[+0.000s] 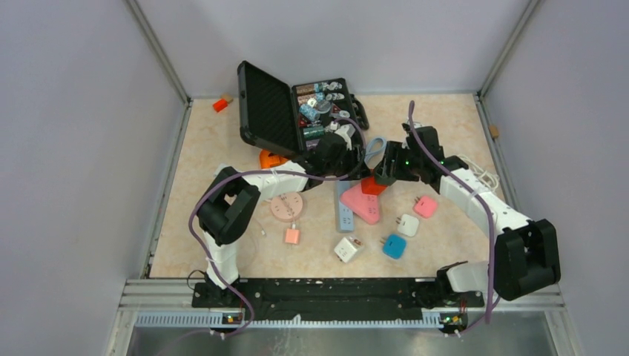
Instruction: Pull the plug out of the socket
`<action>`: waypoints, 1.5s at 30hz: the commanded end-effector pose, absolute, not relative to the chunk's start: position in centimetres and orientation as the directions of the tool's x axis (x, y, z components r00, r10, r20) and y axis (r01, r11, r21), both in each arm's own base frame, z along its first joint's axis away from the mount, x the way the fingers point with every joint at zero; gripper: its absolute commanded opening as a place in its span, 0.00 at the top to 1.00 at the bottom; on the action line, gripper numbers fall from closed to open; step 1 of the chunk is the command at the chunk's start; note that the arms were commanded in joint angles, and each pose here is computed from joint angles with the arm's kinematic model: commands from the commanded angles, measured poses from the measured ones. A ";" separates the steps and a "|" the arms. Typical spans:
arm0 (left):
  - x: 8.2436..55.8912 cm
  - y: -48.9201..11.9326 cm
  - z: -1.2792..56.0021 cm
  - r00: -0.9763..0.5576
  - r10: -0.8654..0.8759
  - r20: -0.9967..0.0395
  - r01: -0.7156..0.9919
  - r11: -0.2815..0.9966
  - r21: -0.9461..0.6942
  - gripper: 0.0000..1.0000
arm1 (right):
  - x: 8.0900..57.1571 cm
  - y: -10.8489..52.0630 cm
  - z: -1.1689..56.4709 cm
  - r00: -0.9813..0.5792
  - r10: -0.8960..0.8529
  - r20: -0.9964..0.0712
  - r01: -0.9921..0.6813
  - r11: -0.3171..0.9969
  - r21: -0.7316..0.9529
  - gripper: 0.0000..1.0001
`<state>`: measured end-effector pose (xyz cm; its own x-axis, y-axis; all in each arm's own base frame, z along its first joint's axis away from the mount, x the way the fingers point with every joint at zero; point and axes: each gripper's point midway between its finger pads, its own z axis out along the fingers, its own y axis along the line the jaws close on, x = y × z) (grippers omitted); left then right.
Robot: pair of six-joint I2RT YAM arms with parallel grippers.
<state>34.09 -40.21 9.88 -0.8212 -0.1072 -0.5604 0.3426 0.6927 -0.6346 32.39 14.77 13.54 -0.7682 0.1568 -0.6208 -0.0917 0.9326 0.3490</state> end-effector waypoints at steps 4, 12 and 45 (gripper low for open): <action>26.4 -30.4 -4.6 -0.966 0.123 -0.229 0.192 0.931 -0.310 0.50 | 31.9 14.9 14.5 -0.753 0.113 -0.649 -0.150 0.930 0.336 0.34; 25.3 -29.1 -6.2 -0.977 0.129 -0.170 0.170 0.953 -0.251 0.61 | 33.1 15.6 18.4 -0.659 0.114 -0.743 -0.235 0.907 0.348 0.95; 26.3 -30.0 -3.8 -0.972 0.158 -0.175 0.199 0.947 -0.254 0.39 | 33.5 6.7 23.2 -0.471 0.329 -0.818 0.156 0.944 0.289 1.00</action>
<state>33.79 -40.51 9.22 -0.8558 -0.0711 -0.5123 0.3158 0.7126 -0.6264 34.04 9.60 23.90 -0.5040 0.3022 -0.8091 0.0086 0.9385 0.3451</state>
